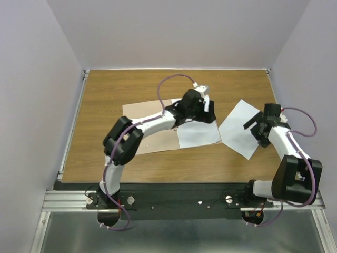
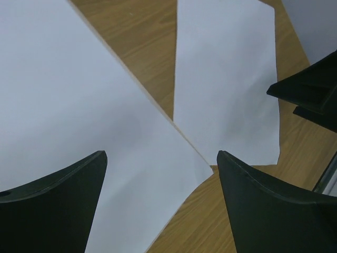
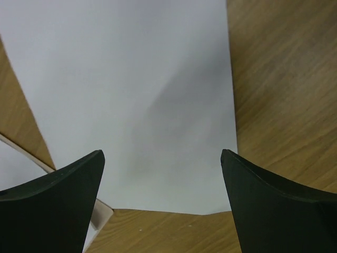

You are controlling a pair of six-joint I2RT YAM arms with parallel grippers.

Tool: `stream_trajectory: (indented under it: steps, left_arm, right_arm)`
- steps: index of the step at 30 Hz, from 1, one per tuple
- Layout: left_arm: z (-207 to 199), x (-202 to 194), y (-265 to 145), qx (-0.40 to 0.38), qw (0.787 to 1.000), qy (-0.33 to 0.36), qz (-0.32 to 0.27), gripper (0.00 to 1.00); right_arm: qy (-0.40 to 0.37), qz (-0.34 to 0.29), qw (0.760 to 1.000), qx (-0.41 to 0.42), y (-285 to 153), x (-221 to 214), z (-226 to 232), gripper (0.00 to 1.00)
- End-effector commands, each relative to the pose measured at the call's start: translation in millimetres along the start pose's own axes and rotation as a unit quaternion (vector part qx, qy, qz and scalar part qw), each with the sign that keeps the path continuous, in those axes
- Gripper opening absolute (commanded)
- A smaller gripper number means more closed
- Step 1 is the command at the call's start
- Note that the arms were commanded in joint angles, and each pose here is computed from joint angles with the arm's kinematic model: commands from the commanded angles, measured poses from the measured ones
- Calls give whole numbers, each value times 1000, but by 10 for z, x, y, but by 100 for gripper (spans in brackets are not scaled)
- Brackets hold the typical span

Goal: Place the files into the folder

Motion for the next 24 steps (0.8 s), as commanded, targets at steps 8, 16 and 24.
stream_trajectory:
  steps: [8, 16, 24]
  left_arm:
    - [-482, -678, 693, -69, 989, 83, 102, 95]
    - [-327, -977, 965, -61, 986, 75, 138, 95]
    - [-133, -1282, 1100, -50, 982, 58, 174, 95]
  right_arm:
    - [62, 52, 996, -48, 50, -608, -470, 100]
    - [51, 87, 994, -29, 213, -741, -407, 99]
    - [50, 95, 993, 48, 308, -780, -174, 98]
Point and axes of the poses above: each gripper's point midway between its finger pads, its own y axis out along the fingers, its own z axis along the line the jaws close on, x = y × z, the point moved 2 cm from there along -y, back along the fingers, and after that the axes turned 11 degrees about -y, right-handed, at the moved point
